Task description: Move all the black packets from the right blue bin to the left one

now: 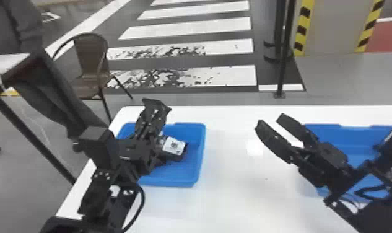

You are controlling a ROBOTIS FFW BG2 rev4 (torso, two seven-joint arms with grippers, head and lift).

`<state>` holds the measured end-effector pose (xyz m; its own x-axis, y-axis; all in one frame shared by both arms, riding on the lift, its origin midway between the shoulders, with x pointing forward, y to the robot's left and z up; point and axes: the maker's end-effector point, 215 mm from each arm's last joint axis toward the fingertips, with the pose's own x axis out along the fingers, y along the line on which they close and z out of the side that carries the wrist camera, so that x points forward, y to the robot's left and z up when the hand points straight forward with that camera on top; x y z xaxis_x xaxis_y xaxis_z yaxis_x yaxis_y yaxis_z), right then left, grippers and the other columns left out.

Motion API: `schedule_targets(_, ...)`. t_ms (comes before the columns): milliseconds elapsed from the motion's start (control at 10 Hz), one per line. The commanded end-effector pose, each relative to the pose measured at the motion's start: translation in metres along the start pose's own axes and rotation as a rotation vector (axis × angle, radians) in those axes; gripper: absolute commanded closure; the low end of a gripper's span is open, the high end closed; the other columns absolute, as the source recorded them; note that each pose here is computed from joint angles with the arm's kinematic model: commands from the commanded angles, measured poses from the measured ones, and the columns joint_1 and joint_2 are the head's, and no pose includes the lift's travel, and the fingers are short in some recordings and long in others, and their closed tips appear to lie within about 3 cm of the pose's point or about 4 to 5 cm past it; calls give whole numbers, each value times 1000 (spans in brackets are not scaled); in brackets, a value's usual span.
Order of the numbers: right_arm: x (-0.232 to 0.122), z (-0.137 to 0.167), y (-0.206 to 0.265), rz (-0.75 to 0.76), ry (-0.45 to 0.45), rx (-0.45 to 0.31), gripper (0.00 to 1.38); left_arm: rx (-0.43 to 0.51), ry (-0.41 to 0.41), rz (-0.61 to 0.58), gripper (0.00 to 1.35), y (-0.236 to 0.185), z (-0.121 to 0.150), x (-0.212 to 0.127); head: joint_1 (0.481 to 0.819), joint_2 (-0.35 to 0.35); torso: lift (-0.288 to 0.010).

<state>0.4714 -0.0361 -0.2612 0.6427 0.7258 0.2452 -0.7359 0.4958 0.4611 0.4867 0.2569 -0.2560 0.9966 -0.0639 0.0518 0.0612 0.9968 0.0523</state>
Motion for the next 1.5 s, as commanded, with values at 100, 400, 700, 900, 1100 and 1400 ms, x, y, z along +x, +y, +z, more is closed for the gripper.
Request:
schedule_targets(100, -3, 2, -1, -6, -4, -2, 148, 36, 66, 84, 730, 32, -74, 33, 691, 265, -140)
schedule_targets(400, -14, 12, -16, -51, 1, -45, 148, -159, -132, 16, 130, 1, -34, 27, 695, 258, -140)
schedule_targets(700, -56, 37, -59, -260, 39, -170, 142, -300, -273, -45, 303, -33, 35, -28, 686, 189, -140)
schedule_targets(900, -106, 47, -107, -476, 130, -244, 145, -381, -288, -100, 308, -60, 54, -50, 691, 108, -140)
schedule_targets(1100, -161, 60, -158, -716, 246, -306, 148, -439, -269, -148, 312, -82, 54, -54, 695, -4, -140)
schedule_targets(1400, -212, 70, -223, -957, 359, -319, 148, -459, -225, -171, 334, -87, 48, -54, 695, -141, -140)
